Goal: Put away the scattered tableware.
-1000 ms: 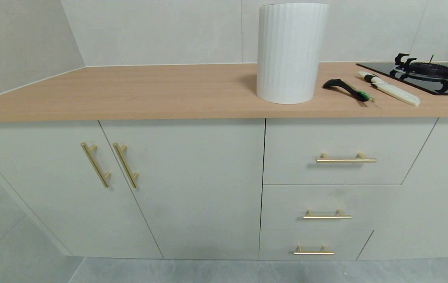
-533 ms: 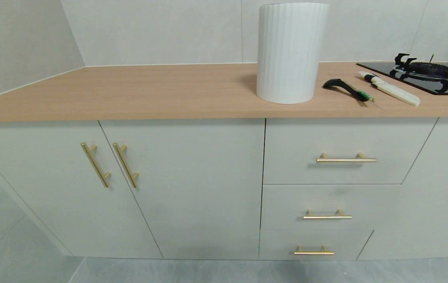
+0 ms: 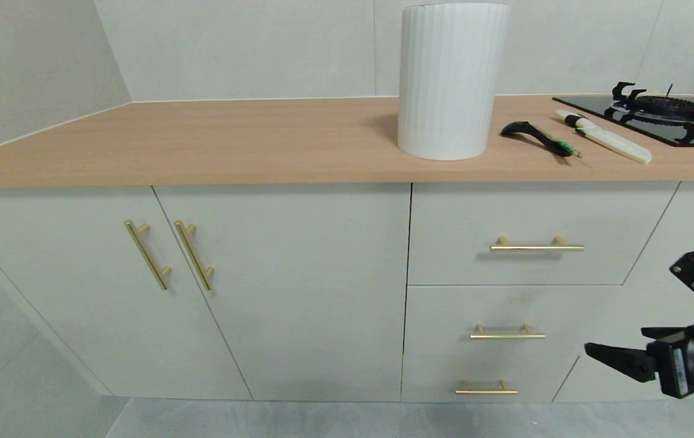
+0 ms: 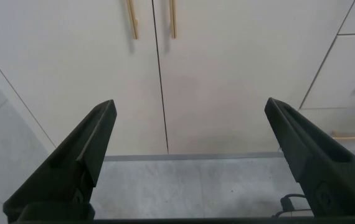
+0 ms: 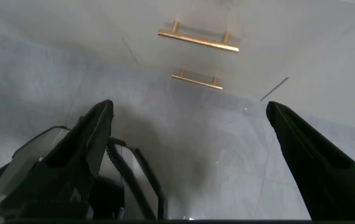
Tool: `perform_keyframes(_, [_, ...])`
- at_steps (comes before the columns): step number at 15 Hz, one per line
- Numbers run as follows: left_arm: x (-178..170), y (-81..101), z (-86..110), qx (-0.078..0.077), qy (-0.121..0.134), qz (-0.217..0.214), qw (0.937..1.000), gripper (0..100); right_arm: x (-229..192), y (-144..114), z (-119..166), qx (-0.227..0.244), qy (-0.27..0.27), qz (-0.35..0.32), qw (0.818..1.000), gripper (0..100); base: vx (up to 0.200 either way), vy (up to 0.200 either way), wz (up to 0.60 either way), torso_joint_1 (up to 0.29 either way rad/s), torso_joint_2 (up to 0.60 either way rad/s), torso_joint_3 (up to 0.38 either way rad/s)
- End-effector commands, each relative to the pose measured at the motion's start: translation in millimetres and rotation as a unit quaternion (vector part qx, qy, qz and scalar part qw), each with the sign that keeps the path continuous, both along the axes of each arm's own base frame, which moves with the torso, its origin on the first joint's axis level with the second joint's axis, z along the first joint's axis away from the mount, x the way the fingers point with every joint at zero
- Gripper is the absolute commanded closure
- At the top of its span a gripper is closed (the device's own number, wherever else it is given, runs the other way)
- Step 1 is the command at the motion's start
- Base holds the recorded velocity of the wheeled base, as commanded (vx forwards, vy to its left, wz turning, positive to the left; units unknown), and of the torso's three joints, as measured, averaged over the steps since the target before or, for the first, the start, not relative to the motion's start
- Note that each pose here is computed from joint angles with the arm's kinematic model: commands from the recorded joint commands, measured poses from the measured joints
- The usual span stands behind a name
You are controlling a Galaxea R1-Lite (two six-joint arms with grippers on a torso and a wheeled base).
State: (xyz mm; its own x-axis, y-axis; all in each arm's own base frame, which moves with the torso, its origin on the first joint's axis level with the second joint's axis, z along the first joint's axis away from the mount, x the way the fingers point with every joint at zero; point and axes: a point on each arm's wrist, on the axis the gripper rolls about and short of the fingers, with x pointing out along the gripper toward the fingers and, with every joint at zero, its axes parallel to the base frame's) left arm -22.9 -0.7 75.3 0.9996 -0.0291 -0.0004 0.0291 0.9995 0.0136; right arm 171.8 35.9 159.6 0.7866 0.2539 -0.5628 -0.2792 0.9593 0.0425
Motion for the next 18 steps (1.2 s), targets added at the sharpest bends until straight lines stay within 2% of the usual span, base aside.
perform_keyframes(1, [0.1,0.0,0.0,0.0,0.001,0.0,1.0,0,41.5,11.8,-33.1,-0.011,0.05,0.005,0.999,0,0.0,0.0,0.0,0.0,0.0,0.0])
perform_keyframes(6, [0.1,0.0,0.0,0.0,0.001,0.0,1.0,0,84.0,20.8,-72.1,-0.014,0.058,0.004,0.998,0,0.0,0.0,0.0,0.0,0.0,0.0])
perform_keyframes(9, [0.1,0.0,0.0,0.0,0.001,0.0,1.0,0,101.3,29.5,-107.0,-0.02,0.078,-0.003,0.997,0,0.0,0.0,0.0,0.0,0.0,0.0])
perform_keyframes(13, [0.1,0.0,-0.1,0.0,0.001,0.0,1.0,0,116.3,38.3,-131.3,-0.02,0.057,-0.037,0.997,0,0.0,0.0,0.0,0.0,0.0,0.0])
perform_keyframes(18, [0.1,0.0,0.0,0.0,0.001,0.0,1.0,0,135.4,42.9,-153.2,-0.01,0.003,-0.092,0.996,0,0.0,0.0,0.0,0.0,0.0,0.0])
